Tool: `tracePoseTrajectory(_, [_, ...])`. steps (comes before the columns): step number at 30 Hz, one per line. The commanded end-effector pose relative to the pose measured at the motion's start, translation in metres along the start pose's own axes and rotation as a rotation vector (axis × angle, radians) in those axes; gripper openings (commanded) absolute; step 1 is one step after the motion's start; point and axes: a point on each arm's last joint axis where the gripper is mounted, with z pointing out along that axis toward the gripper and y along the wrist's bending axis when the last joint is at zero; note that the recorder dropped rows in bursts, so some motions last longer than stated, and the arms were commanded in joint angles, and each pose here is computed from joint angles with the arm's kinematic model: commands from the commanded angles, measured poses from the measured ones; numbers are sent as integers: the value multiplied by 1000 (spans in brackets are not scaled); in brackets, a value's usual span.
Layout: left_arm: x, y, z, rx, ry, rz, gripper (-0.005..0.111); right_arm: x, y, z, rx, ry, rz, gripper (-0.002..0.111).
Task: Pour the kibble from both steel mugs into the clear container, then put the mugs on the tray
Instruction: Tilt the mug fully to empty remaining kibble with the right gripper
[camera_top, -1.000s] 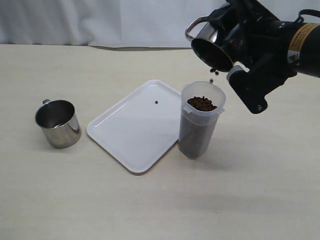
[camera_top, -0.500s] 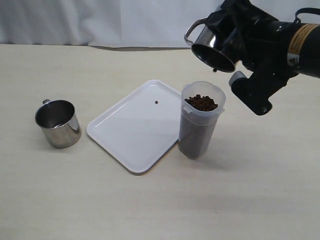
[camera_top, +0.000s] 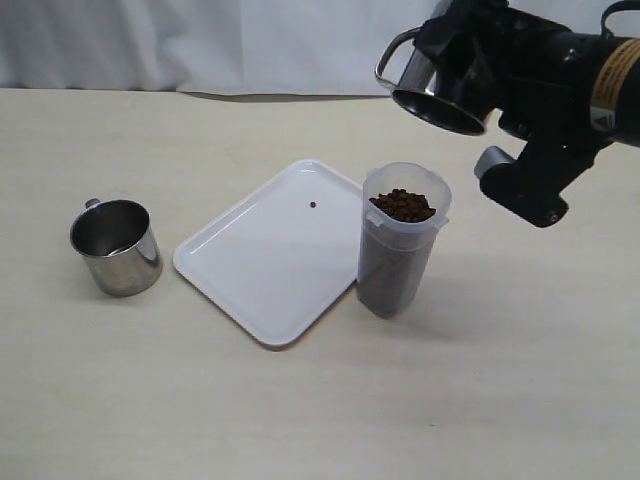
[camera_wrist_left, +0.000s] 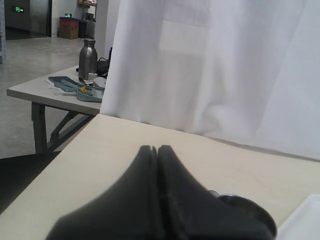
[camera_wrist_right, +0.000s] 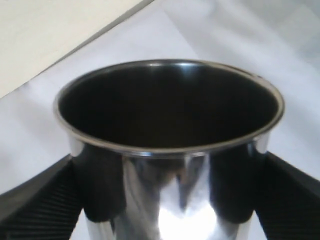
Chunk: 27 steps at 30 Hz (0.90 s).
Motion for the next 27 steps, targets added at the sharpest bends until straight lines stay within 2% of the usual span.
tracePoseTrajectory(1, [0,-1,0,7,-7,-1,0,4,-1,-4,-23,16,-78,5])
tracePoseTrajectory(6, [0,-1,0,7,-7,-1,0,4,-6,-6,20,19,-57,5])
tracePoseTrajectory(13, [0,-1,0,7,-7,-1,0,-15,-26,-7,63,-40,-77,5])
tracePoseTrajectory(18, [0,-1,0,7,-7,-1,0,-24,-30,-8,20,-58,-159,5])
tracePoseTrajectory(27, [0,-1,0,7,-7,-1,0,-21,-23,-9,-66,-30,-245,5])
